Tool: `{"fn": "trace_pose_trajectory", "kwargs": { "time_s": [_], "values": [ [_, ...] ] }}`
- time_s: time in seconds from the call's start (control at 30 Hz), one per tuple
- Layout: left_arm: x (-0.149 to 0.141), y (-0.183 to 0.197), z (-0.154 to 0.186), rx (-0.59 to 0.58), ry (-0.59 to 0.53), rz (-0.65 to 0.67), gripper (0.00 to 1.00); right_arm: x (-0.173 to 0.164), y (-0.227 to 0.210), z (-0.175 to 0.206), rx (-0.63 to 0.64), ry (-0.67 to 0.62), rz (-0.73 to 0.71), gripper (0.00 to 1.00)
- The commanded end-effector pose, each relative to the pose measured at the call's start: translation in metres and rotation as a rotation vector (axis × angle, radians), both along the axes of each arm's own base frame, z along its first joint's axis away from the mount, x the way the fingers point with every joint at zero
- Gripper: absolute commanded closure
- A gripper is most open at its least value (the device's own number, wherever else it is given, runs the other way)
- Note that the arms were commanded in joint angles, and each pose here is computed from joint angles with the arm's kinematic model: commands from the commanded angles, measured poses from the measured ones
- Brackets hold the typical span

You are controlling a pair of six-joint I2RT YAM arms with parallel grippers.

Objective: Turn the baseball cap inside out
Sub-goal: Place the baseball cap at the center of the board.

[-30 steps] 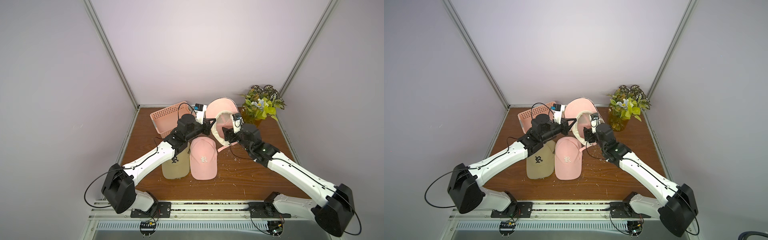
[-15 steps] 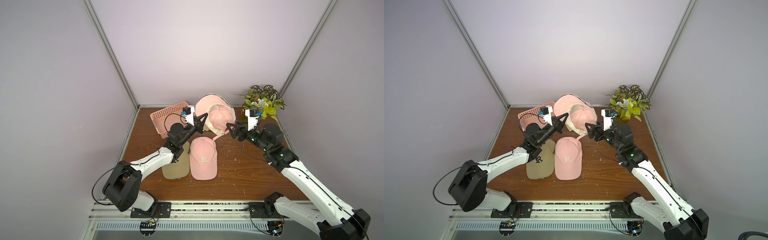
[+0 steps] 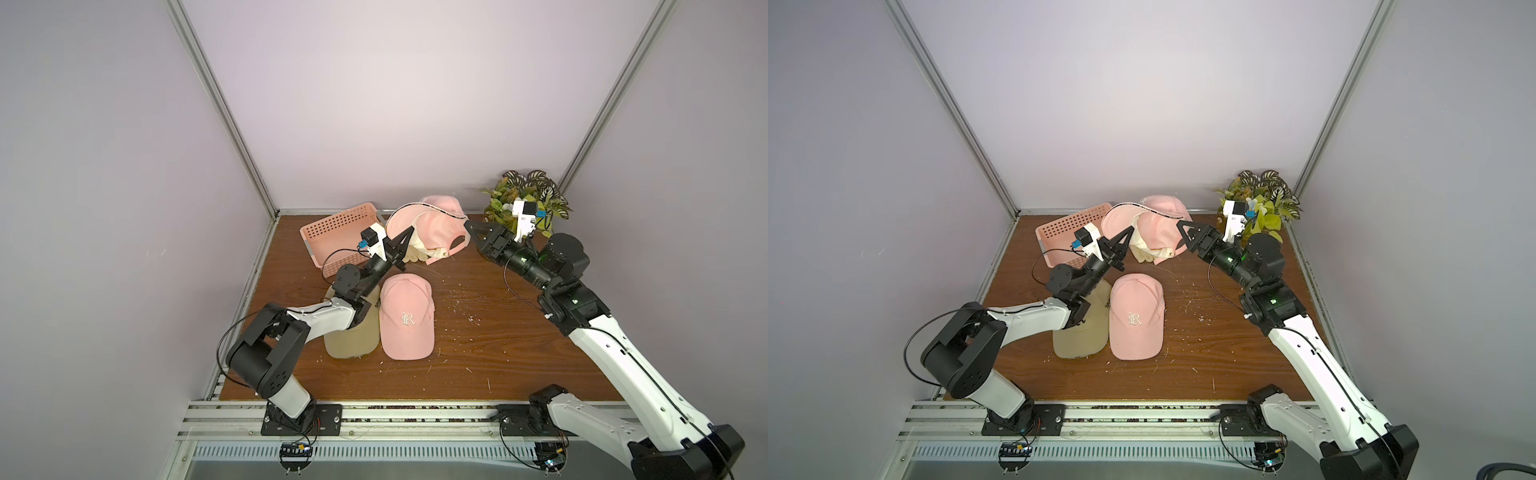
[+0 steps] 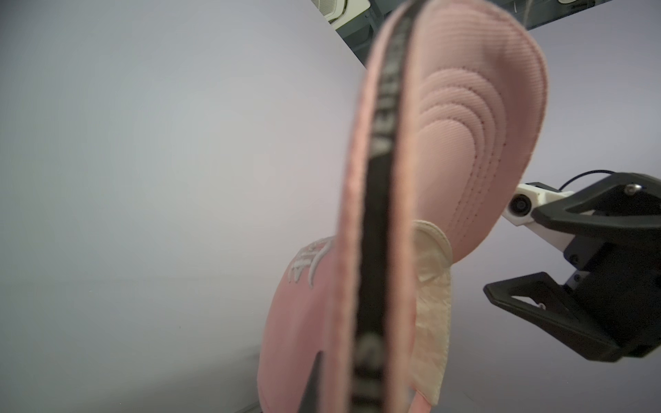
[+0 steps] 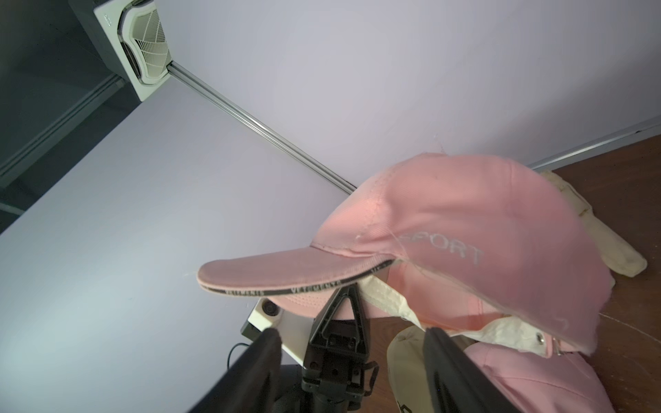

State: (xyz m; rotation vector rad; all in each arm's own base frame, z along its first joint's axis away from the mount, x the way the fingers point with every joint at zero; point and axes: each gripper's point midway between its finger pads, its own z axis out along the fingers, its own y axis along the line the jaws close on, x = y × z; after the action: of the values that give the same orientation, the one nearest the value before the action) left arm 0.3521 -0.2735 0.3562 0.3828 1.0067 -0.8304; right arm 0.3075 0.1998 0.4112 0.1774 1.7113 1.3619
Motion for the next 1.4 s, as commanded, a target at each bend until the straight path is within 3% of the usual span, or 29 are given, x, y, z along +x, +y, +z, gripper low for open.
{"fn": "trace_pose_trajectory", "kwargs": {
  "time_s": [0.0, 0.47, 0.57, 0.73, 0.83, 0.9, 1.0, 1.1, 1.27, 1.37],
  "values": [
    [-0.023, 0.007, 0.032, -0.044, -0.161, -0.016, 1.0, 0.0, 0.001, 0.018, 0.105, 0.004, 0.019, 0.3],
    [-0.03, -0.016, 0.026, 0.079, -0.21, -0.003, 1.0, 0.016, 0.004, 0.006, 0.155, 0.044, 0.008, 0.36],
    [-0.036, -0.021, 0.028, 0.099, -0.244, -0.012, 1.0, 0.019, 0.002, 0.0, 0.149, 0.056, -0.015, 0.42],
    [-0.049, -0.03, 0.026, 0.149, -0.294, -0.041, 0.99, 0.024, 0.0, -0.011, 0.128, 0.071, -0.041, 0.65],
    [-0.057, -0.032, 0.024, 0.178, -0.321, -0.067, 0.82, 0.025, -0.005, -0.014, 0.115, 0.066, -0.059, 0.85],
    [-0.064, -0.037, 0.018, 0.225, -0.334, -0.098, 0.57, 0.028, -0.012, -0.015, 0.103, 0.053, -0.101, 0.96],
    [-0.071, -0.039, 0.007, 0.279, -0.31, -0.119, 0.33, 0.028, -0.019, -0.015, 0.076, 0.021, -0.124, 1.0],
    [-0.082, -0.037, -0.011, 0.347, -0.283, -0.128, 0.23, 0.029, -0.028, -0.02, 0.046, -0.011, -0.153, 1.0],
    [-0.106, -0.03, -0.039, 0.425, -0.2, -0.203, 0.19, 0.027, -0.041, -0.027, -0.033, -0.096, -0.191, 1.0],
    [-0.109, -0.015, -0.046, 0.393, -0.085, -0.183, 0.19, 0.023, -0.039, -0.031, -0.13, -0.154, -0.164, 1.0]
  ]
}}
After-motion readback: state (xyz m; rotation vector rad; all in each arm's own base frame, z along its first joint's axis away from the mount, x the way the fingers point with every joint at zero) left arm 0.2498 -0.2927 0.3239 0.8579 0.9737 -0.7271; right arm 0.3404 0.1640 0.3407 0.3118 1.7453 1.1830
